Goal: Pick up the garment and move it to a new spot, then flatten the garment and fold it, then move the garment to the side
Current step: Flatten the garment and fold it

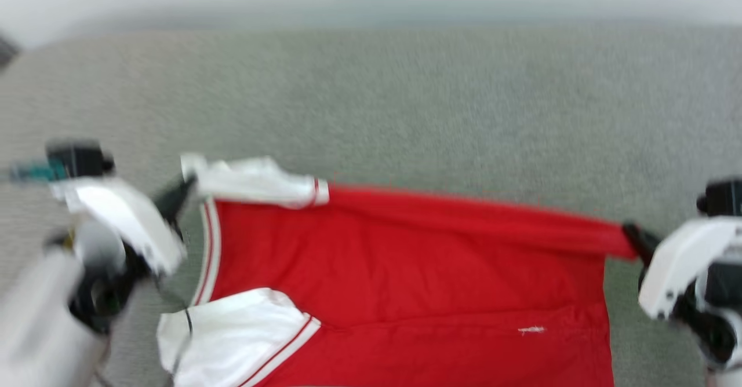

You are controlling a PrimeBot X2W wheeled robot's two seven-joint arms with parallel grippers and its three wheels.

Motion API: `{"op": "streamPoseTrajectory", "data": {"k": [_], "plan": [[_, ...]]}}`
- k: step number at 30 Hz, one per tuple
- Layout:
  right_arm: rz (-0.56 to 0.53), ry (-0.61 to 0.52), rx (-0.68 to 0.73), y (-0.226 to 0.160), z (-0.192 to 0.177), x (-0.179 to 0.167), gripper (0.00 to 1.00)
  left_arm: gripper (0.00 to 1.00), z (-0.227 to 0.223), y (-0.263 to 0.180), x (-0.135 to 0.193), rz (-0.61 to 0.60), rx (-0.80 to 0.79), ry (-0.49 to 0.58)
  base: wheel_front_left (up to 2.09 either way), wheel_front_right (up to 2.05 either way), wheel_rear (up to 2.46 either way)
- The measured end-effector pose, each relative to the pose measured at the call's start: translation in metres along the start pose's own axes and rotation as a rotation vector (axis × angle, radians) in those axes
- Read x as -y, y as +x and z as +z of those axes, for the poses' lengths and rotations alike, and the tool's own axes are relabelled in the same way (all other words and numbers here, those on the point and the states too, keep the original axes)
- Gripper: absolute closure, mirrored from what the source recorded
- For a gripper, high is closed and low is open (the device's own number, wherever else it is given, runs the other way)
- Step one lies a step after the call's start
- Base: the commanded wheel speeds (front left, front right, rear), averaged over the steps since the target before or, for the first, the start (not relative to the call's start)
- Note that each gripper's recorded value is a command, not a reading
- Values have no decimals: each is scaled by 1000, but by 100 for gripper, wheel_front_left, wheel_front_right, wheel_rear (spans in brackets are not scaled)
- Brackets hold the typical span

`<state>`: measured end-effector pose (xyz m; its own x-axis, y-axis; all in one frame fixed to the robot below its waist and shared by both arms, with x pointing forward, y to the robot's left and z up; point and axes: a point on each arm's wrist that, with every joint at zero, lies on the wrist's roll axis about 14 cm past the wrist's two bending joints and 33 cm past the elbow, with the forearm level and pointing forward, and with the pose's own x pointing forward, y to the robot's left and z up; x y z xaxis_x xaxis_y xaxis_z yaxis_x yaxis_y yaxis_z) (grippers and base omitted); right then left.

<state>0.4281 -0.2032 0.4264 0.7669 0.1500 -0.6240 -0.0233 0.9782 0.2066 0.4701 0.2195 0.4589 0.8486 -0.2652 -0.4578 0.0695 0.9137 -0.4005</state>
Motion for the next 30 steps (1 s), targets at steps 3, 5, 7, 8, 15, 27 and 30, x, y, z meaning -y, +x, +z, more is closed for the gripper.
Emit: {"op": "streamPoseTrajectory", "data": {"k": [3,5,7,8,15,27,30], "plan": [[7,49,-22,-11,-20,-1,100,100,-32,-29,-11,45,-24,-66,0,0,0],[13,73,-39,-16,-33,-4,100,100,-54,-47,-17,73,-43,-117,0,0,0],[17,93,-48,-20,-43,-5,100,100,-76,-64,-25,108,-67,-158,0,0,0],[19,103,-54,-21,-48,-5,100,100,-88,-70,-27,121,-83,-178,0,0,0],[6,156,-112,-27,-81,-2,100,100,-142,-95,-32,173,-161,-311,0,0,0],[36,107,-63,-43,-92,-11,0,0,-124,-87,-13,121,-9,-205,0,0,0],[45,59,12,-54,-68,-11,0,0,-102,-88,-10,108,82,-153,0,0,0]]}}
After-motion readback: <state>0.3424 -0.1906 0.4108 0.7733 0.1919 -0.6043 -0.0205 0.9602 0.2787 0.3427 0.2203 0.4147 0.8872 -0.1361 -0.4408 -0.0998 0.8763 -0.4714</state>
